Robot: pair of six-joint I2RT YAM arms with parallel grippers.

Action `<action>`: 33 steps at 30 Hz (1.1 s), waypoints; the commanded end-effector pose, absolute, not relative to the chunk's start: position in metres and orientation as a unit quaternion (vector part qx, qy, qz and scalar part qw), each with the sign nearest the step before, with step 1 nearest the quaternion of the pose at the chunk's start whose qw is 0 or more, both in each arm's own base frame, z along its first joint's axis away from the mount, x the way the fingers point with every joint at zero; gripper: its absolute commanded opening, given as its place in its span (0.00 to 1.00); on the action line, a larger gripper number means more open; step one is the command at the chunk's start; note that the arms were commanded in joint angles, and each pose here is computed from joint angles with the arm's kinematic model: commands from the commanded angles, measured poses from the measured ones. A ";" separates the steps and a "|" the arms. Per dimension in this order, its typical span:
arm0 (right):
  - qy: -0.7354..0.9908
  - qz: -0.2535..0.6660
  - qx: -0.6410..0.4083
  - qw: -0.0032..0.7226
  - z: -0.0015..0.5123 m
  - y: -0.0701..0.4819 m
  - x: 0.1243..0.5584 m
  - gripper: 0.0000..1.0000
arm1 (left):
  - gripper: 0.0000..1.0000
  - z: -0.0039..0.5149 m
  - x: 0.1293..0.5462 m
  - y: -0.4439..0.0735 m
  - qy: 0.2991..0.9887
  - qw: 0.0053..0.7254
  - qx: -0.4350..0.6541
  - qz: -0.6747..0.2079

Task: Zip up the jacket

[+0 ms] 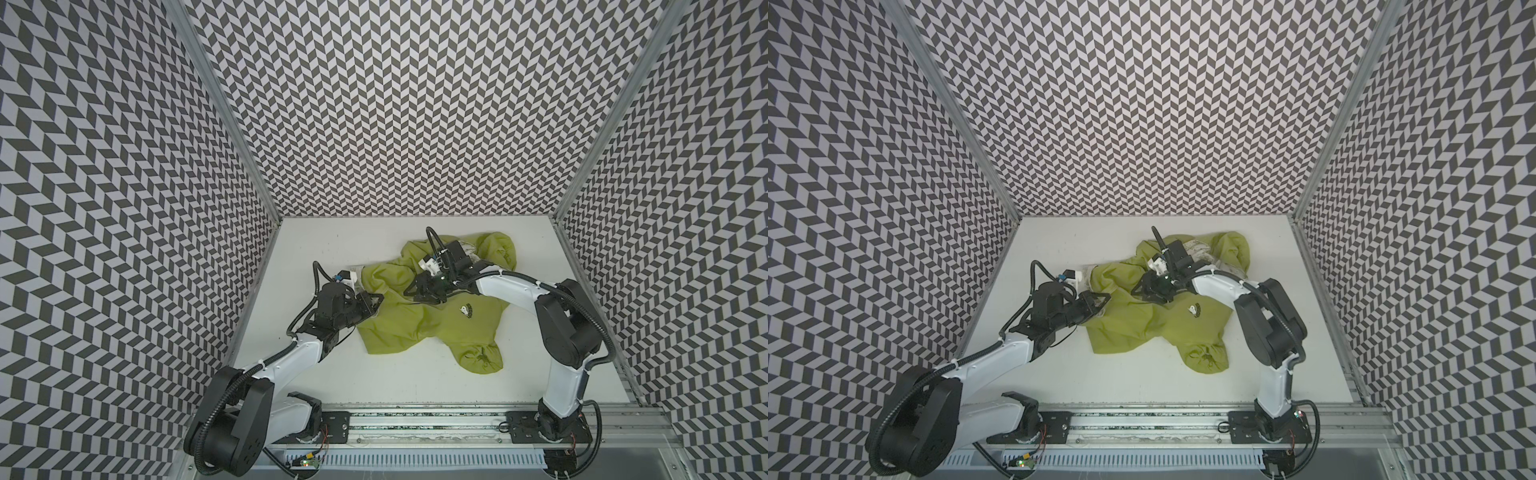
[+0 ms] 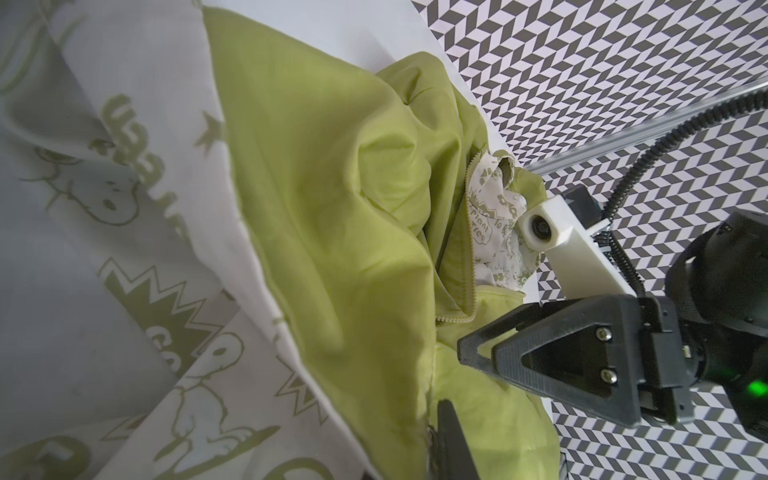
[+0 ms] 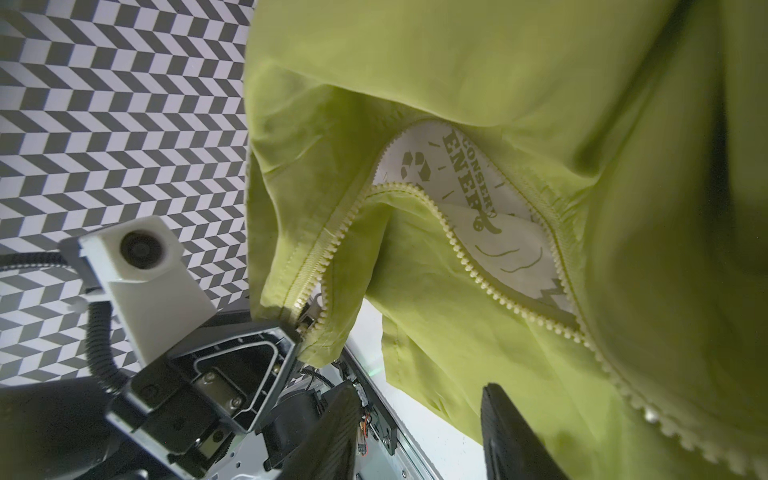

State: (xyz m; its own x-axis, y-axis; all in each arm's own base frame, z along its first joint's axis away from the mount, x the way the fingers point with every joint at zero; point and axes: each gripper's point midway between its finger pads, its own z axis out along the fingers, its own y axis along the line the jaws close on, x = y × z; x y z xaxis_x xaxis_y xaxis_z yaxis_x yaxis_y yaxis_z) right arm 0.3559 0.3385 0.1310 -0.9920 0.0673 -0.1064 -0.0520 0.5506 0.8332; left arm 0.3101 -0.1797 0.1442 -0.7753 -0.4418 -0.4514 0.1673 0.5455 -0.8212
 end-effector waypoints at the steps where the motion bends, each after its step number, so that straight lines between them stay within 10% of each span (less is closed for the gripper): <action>1: 0.857 0.506 -0.037 0.092 0.177 0.346 0.354 0.48 | 0.00 0.171 0.310 -0.188 0.795 0.312 -0.060 -0.517; 12: 0.807 0.581 -0.048 0.100 0.234 0.355 0.352 0.31 | 0.00 0.225 0.300 -0.217 0.759 0.230 0.005 -0.609; 33: 0.755 0.648 0.039 0.093 0.244 0.341 0.371 0.35 | 0.00 0.247 0.301 -0.226 0.742 0.188 0.028 -0.643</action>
State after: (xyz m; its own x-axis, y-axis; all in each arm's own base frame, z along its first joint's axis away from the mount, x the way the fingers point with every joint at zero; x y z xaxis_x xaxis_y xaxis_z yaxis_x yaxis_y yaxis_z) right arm 0.3693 0.3421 0.2125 -0.9845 0.1689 -0.0467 -0.0037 0.2461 0.9692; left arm 0.2989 -0.2240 0.2284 -0.9367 -0.2137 -0.2773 0.2338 0.2079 -0.9498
